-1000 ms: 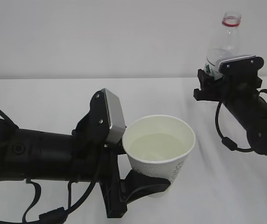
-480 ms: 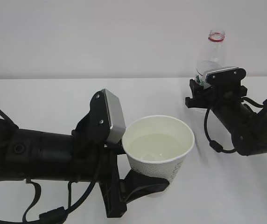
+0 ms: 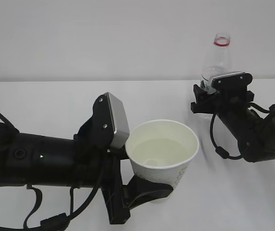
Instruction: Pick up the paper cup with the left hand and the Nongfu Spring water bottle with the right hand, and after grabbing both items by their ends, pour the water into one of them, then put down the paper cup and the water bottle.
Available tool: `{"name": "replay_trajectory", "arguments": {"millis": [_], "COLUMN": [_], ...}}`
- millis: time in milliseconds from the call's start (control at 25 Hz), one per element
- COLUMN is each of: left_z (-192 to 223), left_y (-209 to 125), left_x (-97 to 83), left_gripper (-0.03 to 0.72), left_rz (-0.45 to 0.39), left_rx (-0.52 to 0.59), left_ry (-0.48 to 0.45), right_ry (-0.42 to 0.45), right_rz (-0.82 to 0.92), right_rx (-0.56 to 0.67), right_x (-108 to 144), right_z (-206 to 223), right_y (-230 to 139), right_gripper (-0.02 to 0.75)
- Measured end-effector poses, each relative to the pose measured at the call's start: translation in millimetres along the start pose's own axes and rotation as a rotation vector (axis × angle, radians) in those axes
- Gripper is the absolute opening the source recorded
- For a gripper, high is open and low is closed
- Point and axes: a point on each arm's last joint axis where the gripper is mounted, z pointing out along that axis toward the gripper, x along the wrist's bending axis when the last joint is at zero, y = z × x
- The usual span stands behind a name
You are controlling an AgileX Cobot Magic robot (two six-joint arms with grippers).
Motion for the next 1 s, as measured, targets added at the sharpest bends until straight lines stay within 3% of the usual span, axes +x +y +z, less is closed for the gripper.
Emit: {"name": "replay_trajectory", "arguments": {"millis": [440, 1000], "left_z": [0, 0], "left_y": [0, 0], "left_x": [-0.1, 0.3], "left_gripper": [0.541, 0.540], "left_rz": [0.001, -0.004], "left_rx": [0.000, -0.002], "left_ry": [-0.001, 0.003], "right_ry": [-0.004, -0.001], "right_rz": [0.001, -0.001], "right_rx": [-0.015, 0.010], "right_x": [0, -4], "right_z": [0, -31], "right_y": [2, 16], "right_gripper": [0.607, 0.609]}}
